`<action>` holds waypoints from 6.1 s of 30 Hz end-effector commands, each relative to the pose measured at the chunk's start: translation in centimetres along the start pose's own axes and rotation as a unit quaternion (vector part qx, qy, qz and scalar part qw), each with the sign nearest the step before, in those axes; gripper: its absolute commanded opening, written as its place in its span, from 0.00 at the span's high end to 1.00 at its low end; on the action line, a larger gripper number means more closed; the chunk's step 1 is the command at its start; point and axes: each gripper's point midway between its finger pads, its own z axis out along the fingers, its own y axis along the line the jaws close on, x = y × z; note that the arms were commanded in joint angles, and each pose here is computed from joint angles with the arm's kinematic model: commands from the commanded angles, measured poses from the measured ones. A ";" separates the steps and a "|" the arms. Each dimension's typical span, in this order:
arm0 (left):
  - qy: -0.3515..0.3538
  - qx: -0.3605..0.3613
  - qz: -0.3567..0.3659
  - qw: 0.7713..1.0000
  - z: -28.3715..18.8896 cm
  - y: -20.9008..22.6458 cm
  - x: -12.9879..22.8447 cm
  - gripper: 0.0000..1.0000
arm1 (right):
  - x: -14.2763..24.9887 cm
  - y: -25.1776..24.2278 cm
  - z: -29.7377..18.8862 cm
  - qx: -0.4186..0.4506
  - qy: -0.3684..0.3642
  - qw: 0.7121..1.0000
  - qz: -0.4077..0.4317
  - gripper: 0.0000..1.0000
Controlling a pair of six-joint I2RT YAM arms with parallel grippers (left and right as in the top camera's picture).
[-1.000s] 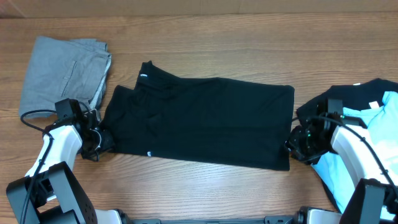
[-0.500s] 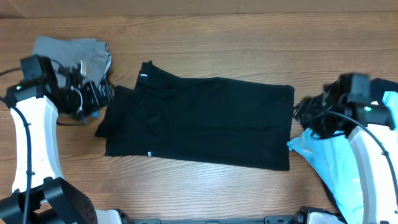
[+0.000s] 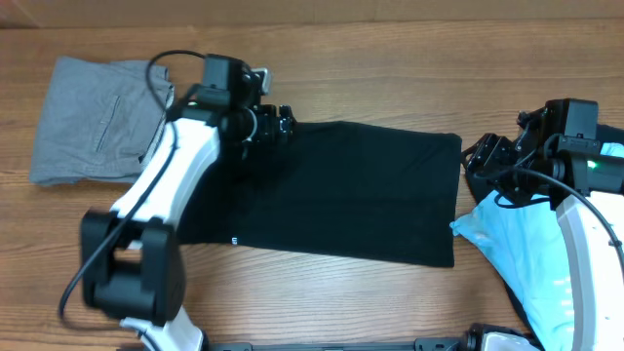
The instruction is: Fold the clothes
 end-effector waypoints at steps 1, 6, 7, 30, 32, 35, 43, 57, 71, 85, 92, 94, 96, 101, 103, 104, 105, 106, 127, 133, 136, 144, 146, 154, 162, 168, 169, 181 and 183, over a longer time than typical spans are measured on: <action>0.023 -0.052 -0.068 0.996 5.0 3.7 1.0 0.21 | 0.2 0.2 -0.2 -0.001 0.005 1.000 0.001 0.32; 0.027 -0.067 -0.064 0.995 6.9 5.1 1.4 0.18 | 0.4 0.0 -0.1 0.001 0.009 1.000 0.002 0.31; 0.024 -0.082 -0.062 0.994 6.9 5.6 1.3 0.18 | 0.3 0.0 -0.1 0.001 0.009 1.000 0.002 0.31; 0.016 -0.057 -0.058 0.997 6.8 4.6 -0.3 0.87 | -2.2 -1.0 -0.2 0.037 -0.050 0.998 0.010 0.41; 0.009 -0.057 -0.051 0.997 5.6 4.0 -1.4 0.88 | -3.7 -1.0 -0.4 0.043 -0.084 0.995 0.023 0.41; 0.007 -0.061 -0.037 0.997 3.6 3.1 -2.7 0.91 | -6.5 -0.8 -0.2 0.042 -0.132 0.990 0.015 0.41; 0.030 -0.105 -0.031 0.994 0.6 3.2 -3.2 0.92 | -10.4 -2.4 7.7 0.057 -0.124 0.991 0.019 0.44; 0.036 -0.106 -0.033 0.993 0.5 3.2 -2.9 0.83 | -8.7 -5.7 21.0 0.041 -0.024 0.999 0.020 0.46; 0.044 -0.108 -0.031 0.993 0.5 3.3 -2.5 0.73 | -7.3 -5.1 21.0 0.009 0.014 1.000 0.017 0.96; 0.075 -0.116 -0.039 0.990 3.1 5.1 0.9 0.56 | -9.9 -2.6 14.0 -0.013 -0.052 0.999 0.004 0.96; 0.072 -0.103 -0.034 0.992 5.0 5.2 2.1 0.56 | -9.3 -2.8 13.9 -0.008 -0.040 0.999 0.008 0.96; 0.065 -0.095 -0.028 0.993 5.4 4.8 2.1 0.56 | -9.3 -2.8 13.9 -0.008 -0.040 0.999 0.008 0.96; 0.059 -0.091 -0.027 0.994 5.9 4.5 2.1 0.59 | -9.3 -2.8 13.9 -0.007 -0.039 0.999 0.009 0.96; 0.059 -0.091 -0.023 0.994 6.8 4.5 2.3 0.75 | -9.0 -2.9 13.9 -0.004 -0.034 0.999 0.003 0.96; 0.059 -0.089 -0.023 0.994 7.2 4.5 2.3 0.88 | -9.0 -3.0 13.9 -0.004 -0.034 0.999 0.003 0.96; 0.059 -0.087 -0.025 0.994 7.2 4.4 2.3 0.89 | -9.0 -3.0 13.9 -0.004 -0.034 0.999 0.003 0.96; 0.059 -0.085 -0.025 0.994 7.2 4.4 2.3 0.90 | -9.0 -3.0 13.9 -0.004 -0.034 0.999 0.001 0.96; 0.059 -0.085 -0.025 0.994 7.2 4.4 2.3 0.91 | -9.1 -3.1 13.9 -0.001 -0.035 0.999 0.002 0.96; 0.090 -0.163 -0.006 0.983 -1.0 3.5 -0.8 0.96 | -8.7 -6.2 13.0 0.049 -0.024 0.998 0.019 0.96; 0.136 -0.175 -0.006 0.975 -2.9 3.9 0.9 0.96 | -7.9 -3.3 9.5 -0.003 -0.026 1.000 -0.003 0.96; 0.140 -0.178 -0.012 0.974 -4.6 4.3 1.2 0.96 | -7.7 -2.7 7.9 -0.007 -0.034 0.999 -0.005 0.96; 0.117 -0.174 0.004 0.978 -9.2 3.0 1.1 0.96 | -4.0 -3.5 7.3 0.012 0.033 0.999 0.020 0.96; 0.121 -0.177 0.005 0.977 -9.7 3.0 1.4 0.96 | -3.1 -3.5 7.3 0.015 0.051 0.998 0.023 0.96; 0.177 -0.197 -0.005 0.964 -10.5 3.7 4.2 0.96 | 1.7 -3.8 7.2 0.063 0.134 0.989 0.010 0.96; 0.247 -0.209 -0.021 0.946 -9.1 5.3 8.7 0.96 | 3.8 -6.4 6.4 0.140 0.169 0.975 0.028 0.92; 0.288 -0.214 -0.039 0.933 -7.8 6.4 12.0 0.96 | 6.5 -7.9 7.4 0.153 0.202 0.967 0.037 0.91; 0.291 -0.215 -0.040 0.931 -7.8 6.5 12.3 0.96 | 6.7 -8.1 7.5 0.154 0.204 0.966 0.038 0.90; 0.300 -0.188 -0.063 0.933 -8.8 5.8 12.2 0.85 | 6.6 -8.4 7.8 0.143 0.202 0.968 0.045 0.56; 0.292 -0.170 -0.075 0.938 -9.4 5.5 11.4 0.81 | 6.6 -7.8 8.1 0.126 0.202 0.970 0.039 0.56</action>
